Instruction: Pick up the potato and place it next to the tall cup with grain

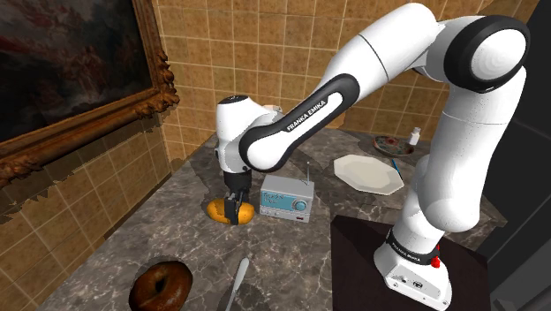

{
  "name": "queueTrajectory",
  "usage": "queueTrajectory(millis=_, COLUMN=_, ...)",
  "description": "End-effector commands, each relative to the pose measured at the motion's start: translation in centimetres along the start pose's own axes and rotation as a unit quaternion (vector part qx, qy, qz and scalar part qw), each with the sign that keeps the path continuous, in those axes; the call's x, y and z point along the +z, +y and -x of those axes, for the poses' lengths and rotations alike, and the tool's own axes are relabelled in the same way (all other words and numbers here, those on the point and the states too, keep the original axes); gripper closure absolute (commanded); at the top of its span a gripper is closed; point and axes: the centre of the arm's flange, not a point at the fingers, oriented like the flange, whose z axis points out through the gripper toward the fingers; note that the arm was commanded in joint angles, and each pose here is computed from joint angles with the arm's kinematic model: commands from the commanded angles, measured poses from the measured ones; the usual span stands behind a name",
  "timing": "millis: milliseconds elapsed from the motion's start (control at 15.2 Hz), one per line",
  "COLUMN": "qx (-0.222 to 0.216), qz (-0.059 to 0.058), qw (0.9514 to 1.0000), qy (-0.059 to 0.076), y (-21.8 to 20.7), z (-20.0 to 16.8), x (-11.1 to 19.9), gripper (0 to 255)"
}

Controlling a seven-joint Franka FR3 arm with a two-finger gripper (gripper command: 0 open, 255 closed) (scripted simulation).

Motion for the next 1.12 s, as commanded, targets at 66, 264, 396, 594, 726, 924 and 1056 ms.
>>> queueTrajectory(millis=66, qx=0.0, qz=0.0, qw=1.0, qy=0.0, y=0.0, z=0.0, x=0.1, gripper=0)
queueTrajectory(millis=264, qx=0.0, qz=0.0, qw=1.0, qy=0.0, y=0.0, z=0.0, x=0.1, gripper=0)
queueTrajectory(millis=396, qx=0.0, qz=0.0, qw=1.0, qy=0.0, y=0.0, z=0.0, x=0.1, gripper=255)
queueTrajectory(millis=594, qx=0.0, qz=0.0, qw=1.0, qy=0.0, y=0.0, z=0.0, x=0.1, gripper=255)
queueTrajectory(millis=726, qx=0.0, qz=0.0, qw=1.0, qy=0.0, y=0.0, z=0.0, x=0.1, gripper=255)
queueTrajectory(millis=924, qx=0.0, qz=0.0, qw=1.0, qy=0.0, y=0.0, z=0.0, x=0.1, gripper=255)
queueTrajectory(millis=1056, qx=0.0, qz=0.0, qw=1.0, qy=0.0, y=-0.1, z=0.0, x=-1.0, gripper=255)
